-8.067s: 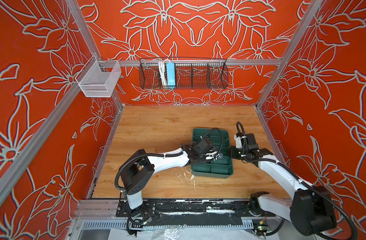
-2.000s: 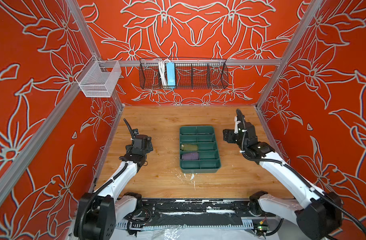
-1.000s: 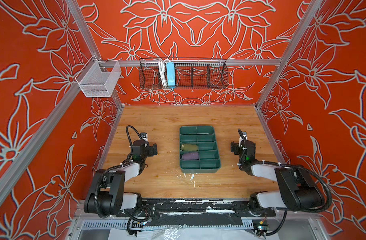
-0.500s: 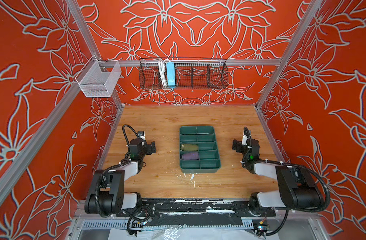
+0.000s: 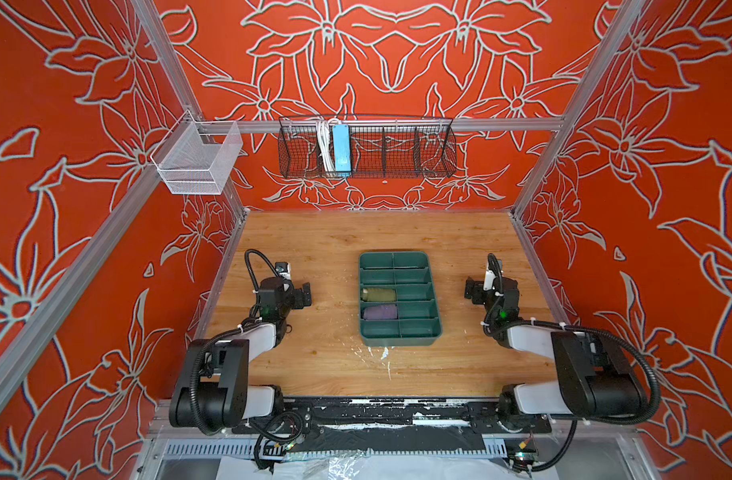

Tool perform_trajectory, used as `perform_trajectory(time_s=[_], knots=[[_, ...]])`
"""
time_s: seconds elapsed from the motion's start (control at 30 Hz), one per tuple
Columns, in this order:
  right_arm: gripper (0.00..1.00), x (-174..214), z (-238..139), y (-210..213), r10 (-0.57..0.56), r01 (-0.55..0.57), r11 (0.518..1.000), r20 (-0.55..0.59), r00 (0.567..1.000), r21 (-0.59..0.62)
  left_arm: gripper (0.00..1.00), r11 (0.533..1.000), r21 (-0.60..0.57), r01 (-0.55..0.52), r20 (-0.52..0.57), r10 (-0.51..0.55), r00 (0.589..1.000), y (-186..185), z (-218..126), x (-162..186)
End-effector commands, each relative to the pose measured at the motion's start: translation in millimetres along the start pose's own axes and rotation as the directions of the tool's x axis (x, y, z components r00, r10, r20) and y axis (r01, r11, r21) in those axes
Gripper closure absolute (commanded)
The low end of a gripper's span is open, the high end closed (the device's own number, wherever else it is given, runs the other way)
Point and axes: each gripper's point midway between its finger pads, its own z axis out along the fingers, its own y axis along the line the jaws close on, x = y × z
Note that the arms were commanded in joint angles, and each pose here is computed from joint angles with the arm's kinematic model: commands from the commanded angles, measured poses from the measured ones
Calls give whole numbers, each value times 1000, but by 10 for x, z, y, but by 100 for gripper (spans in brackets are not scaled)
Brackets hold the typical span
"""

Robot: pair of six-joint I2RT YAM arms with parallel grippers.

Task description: Roll the socks

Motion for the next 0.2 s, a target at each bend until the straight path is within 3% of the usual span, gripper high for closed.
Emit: perform_trajectory(time_s=[0.0,0.17], knots=[[2,-34,-1,32,11,-10,1000,18,1000,-17,3,1000,7,7,20,-7,1000,-21,17,-79],[2,-28,-3,34,10,-10,1000,16,1000,-18,3,1000,10,4,26,-4,1000,-26,3,-83]])
